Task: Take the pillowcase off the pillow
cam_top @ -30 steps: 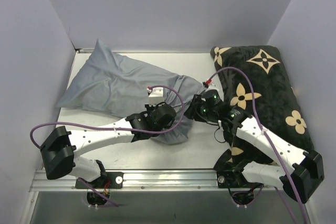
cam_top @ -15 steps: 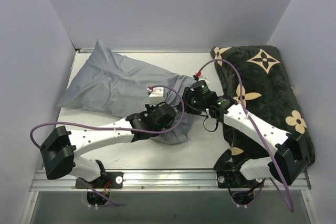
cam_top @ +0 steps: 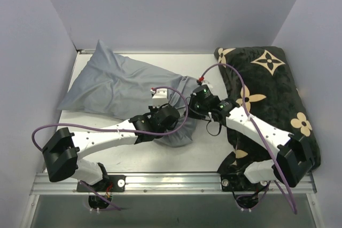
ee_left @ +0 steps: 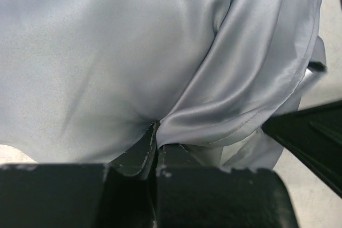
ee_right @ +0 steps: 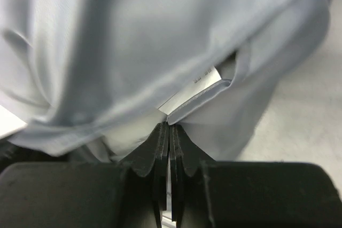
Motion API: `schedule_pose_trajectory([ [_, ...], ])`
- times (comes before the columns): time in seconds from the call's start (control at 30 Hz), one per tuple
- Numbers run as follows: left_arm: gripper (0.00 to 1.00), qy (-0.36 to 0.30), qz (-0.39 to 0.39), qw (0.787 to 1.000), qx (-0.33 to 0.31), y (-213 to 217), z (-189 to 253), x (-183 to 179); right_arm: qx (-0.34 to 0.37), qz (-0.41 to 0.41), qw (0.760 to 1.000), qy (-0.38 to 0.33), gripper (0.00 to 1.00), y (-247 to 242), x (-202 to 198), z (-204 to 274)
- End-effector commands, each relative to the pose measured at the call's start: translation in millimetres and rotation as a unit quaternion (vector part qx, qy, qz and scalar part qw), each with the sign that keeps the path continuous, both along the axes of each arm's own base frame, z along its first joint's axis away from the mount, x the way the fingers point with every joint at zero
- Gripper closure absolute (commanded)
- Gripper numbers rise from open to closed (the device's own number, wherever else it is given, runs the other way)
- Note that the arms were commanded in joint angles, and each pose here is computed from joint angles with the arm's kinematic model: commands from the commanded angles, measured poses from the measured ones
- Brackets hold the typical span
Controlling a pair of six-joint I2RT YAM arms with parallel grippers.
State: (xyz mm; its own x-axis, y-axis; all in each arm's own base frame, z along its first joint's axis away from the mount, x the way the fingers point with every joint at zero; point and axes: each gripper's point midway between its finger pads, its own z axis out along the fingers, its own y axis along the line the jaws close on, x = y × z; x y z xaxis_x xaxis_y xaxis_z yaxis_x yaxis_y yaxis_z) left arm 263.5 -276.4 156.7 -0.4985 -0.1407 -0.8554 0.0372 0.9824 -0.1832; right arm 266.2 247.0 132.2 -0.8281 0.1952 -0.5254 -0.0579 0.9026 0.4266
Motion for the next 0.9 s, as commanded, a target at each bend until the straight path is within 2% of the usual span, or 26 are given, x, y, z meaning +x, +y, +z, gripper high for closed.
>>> schedule_pose_trajectory([
  [0.0, 1.0, -0.006, -0.005, 1.0, -0.017, -11, 6, 8, -0.02, -0.007, 1.0, 0.004, 1.0, -21, -18, -7],
  [0.17, 1.0, -0.002, -0.002, 1.0, -0.018, -13, 4, 13, -0.018, -0.036, 0.999, 0.03, 1.0, -59, -57, -28],
  [0.3, 1.0, 0.004, 0.001, 1.0, -0.022, -13, 2, 17, -0.028, -0.056, 0.995, 0.079, 1.0, -87, -95, -69],
  [0.43, 1.0, 0.01, 0.0, 1.0, -0.026, -19, 1, 22, -0.04, -0.072, 0.99, 0.117, 1.0, -100, -116, -103],
  [0.73, 1.0, 0.027, -0.024, 0.999, -0.034, -32, -2, 19, -0.04, -0.057, 0.988, 0.138, 1.0, -78, -102, -148],
  [0.87, 1.0, 0.034, -0.036, 0.998, -0.034, -35, -5, 16, -0.022, -0.029, 0.993, 0.109, 1.0, -64, -89, -140],
])
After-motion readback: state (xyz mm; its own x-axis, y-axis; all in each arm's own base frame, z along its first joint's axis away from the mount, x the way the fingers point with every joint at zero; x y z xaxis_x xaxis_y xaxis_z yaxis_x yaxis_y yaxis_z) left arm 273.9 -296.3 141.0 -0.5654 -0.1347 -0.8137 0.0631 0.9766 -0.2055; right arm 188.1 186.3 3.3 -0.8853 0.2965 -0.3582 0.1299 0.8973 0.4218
